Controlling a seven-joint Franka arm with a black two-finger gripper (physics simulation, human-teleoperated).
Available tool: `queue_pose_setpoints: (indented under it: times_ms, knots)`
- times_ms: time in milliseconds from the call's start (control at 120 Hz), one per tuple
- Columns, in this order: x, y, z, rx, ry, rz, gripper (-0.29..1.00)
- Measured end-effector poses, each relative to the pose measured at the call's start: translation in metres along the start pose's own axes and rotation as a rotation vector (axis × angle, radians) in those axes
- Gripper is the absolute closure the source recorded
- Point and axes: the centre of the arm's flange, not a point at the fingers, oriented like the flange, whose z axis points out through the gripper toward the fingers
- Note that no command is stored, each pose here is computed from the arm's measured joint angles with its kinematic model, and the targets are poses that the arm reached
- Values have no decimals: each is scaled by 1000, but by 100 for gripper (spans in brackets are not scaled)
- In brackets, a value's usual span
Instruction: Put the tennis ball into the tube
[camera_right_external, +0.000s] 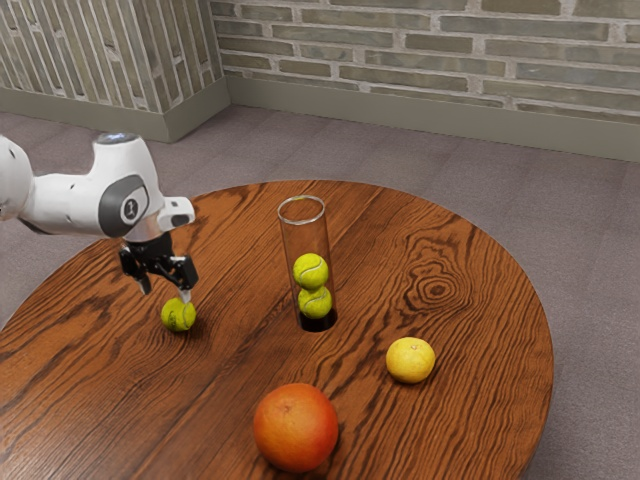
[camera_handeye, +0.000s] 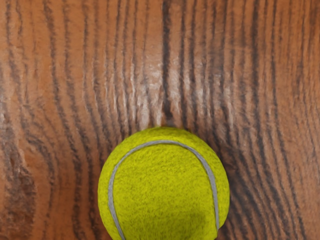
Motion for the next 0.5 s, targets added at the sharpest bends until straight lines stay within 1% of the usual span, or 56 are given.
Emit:
queue_pose_setpoints:
  times_ms: [392,500]
  knots:
    - [10,0,45,-9,5,-1,0]
    - [11,1,52,-8,6,2,7]
